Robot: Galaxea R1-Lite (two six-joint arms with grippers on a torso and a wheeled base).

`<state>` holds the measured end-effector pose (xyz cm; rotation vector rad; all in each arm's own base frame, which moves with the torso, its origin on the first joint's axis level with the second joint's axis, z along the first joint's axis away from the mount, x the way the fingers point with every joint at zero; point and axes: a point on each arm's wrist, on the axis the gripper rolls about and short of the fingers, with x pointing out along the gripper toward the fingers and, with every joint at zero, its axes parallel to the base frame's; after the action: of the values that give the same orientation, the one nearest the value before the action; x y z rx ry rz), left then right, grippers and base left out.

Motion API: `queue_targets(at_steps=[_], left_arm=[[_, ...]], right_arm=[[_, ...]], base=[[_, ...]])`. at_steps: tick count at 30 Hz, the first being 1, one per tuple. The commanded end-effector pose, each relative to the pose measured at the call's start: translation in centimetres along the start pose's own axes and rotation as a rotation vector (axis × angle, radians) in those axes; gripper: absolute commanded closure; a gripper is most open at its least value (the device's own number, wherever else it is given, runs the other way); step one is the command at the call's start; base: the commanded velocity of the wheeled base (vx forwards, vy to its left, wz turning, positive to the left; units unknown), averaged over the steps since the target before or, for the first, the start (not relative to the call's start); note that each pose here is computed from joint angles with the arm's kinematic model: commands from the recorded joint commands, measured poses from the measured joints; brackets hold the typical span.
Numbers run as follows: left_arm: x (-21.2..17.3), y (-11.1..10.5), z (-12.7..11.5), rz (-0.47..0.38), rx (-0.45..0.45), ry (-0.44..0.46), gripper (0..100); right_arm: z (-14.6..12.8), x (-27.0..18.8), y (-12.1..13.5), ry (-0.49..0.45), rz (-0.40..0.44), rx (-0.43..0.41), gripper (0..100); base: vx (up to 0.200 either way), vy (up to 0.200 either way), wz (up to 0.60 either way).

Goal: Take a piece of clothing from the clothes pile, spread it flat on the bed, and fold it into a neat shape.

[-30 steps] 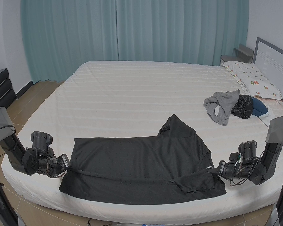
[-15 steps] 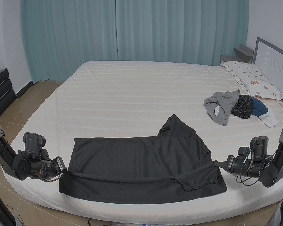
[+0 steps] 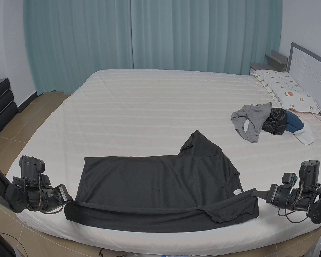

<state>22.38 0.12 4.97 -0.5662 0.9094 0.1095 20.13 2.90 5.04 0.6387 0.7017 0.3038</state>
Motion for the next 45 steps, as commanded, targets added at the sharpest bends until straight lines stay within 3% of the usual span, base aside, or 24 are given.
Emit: queue_targets(at_steps=[1, 9, 13, 26, 45], left_arm=[[-1.3, 0.1, -0.6, 0.000, 0.002, 0.000, 100], [-2.2, 0.4, -1.5, 0.040, -0.007, 0.074, 100], [-2.4, 0.9, -2.1, 0.073, 0.045, 0.138, 100], [-1.3, 0.8, -1.5, 0.081, 0.042, 0.154, 100], [6.6, 0.1, 2.9, 0.114, -0.020, 0.181, 100]], right_arm=[[-0.4, -1.4, 0.5, -0.021, 0.015, -0.010, 100], [-1.1, -2.2, 0.3, -0.005, 0.002, 0.003, 100], [-1.4, -2.5, 0.2, 0.019, -0.017, 0.022, 100], [-2.0, -3.1, 0.3, 0.078, -0.048, 0.035, 100], [2.1, 7.8, -2.6, 0.125, -0.098, 0.062, 100]], base=[[0.000, 0.000, 0.00], [0.000, 0.000, 0.00], [0.000, 0.000, 0.00], [0.000, 0.000, 0.00], [0.000, 0.000, 0.00]])
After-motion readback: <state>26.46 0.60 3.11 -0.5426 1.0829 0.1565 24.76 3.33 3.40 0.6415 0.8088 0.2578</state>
